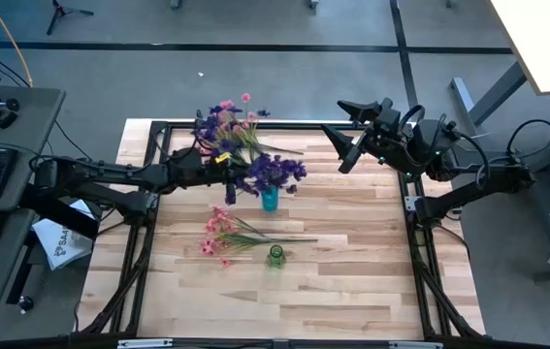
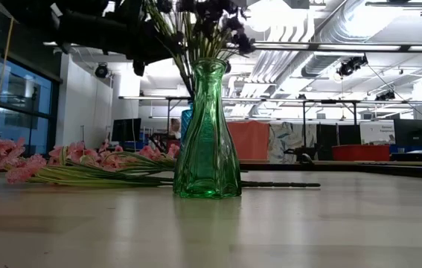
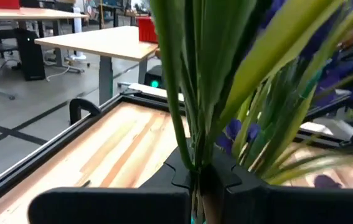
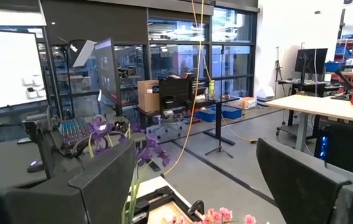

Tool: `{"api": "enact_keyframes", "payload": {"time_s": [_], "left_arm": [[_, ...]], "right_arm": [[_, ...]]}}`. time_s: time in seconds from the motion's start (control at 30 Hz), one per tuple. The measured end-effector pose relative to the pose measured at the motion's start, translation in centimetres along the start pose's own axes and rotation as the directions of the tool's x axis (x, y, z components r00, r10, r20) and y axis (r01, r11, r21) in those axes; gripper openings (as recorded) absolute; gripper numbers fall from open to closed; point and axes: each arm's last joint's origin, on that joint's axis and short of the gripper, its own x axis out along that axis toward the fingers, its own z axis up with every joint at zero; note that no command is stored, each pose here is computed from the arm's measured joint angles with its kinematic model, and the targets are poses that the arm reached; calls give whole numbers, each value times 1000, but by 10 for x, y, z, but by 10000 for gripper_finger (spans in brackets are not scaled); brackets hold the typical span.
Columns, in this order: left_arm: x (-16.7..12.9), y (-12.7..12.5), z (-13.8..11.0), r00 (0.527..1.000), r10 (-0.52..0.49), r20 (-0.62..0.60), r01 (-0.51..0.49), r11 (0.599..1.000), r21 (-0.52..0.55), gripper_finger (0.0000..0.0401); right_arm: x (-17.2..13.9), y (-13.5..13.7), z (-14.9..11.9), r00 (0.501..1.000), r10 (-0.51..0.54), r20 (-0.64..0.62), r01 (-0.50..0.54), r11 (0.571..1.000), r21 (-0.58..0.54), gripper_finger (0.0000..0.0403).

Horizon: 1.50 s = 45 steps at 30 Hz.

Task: Sort flowers into vase by color
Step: Put the violet flowers into the blue crystal vase

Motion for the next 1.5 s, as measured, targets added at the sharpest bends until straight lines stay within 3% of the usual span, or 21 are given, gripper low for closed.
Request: {"api": "enact_keyframes", "payload": {"time_s": [0.33, 0.73, 1.5], "left_arm": [[5, -2, 11, 997, 10, -81, -6, 998, 62, 0], [4, 3, 2, 982, 37, -185, -28, 998, 55, 0], [28, 8, -43, 915, 61, -400, -61, 998, 12, 0]], "right_arm": [[0, 0, -2, 1000, 1, -18, -1, 1000, -21, 330], [0, 0, -2, 1000, 1, -18, -1, 1000, -23, 330], [0, 0, -8, 997, 3, -72, -5, 999, -37, 330]]}}
